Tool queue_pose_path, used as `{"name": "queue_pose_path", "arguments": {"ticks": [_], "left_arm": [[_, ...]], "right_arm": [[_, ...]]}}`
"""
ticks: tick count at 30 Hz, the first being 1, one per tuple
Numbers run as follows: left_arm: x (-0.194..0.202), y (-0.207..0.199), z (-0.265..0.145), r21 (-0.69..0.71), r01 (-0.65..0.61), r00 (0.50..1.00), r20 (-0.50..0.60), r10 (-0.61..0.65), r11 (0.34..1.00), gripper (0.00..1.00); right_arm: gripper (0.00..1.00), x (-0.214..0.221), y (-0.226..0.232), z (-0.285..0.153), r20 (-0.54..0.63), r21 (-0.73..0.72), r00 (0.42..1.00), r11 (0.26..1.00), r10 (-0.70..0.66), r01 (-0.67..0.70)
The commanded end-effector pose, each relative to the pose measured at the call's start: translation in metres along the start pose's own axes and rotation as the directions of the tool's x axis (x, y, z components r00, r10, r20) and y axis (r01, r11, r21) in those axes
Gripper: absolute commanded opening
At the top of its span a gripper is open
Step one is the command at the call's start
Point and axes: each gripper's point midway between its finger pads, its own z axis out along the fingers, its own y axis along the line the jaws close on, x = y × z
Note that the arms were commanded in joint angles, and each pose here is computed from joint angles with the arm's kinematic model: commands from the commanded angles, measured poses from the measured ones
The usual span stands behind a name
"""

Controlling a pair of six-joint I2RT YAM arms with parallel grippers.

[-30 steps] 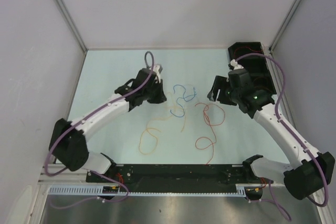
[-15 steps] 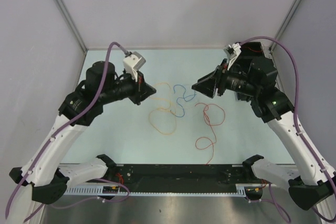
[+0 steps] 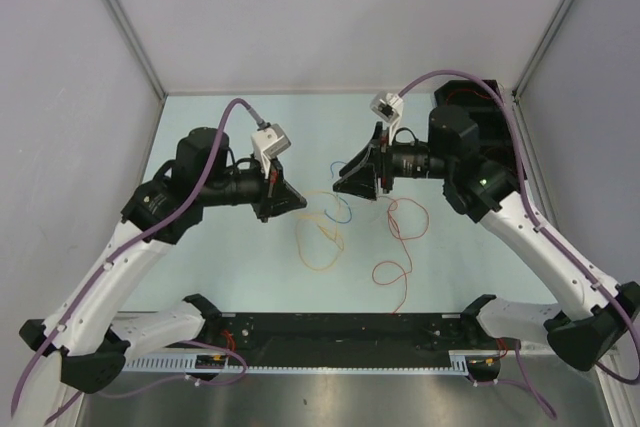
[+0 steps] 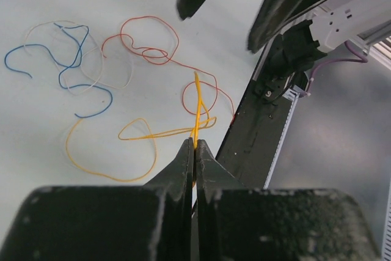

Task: Untangle the cables

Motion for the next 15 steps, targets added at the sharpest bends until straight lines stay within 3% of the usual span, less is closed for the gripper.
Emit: {"name": "queue_pose_path", "arguments": {"ticks": [1,10,15], "left_arm": [[-0.006,-0.013,-0.005,0.061,-0.056,0.997,0.051,0.052,0.997,0.00],[-0.005,-0.014,-0.003,0.075,-0.057,0.997,0.057,0.053,0.996,0.00],[-0.007,-0.010,-0.004,0.048,-0.065,0.995,0.079,0.061,0.997,0.00]], "right_arm": [[0.55,-0.008,0.001,0.014,0.001,-0.011,0.998,0.998,-0.055,0.055],[0.49,0.008,0.004,0.036,-0.046,-0.047,0.998,0.998,-0.048,0.046],[0.26,0.017,0.010,0.042,-0.073,-0.075,0.996,0.996,-0.049,0.044]]}}
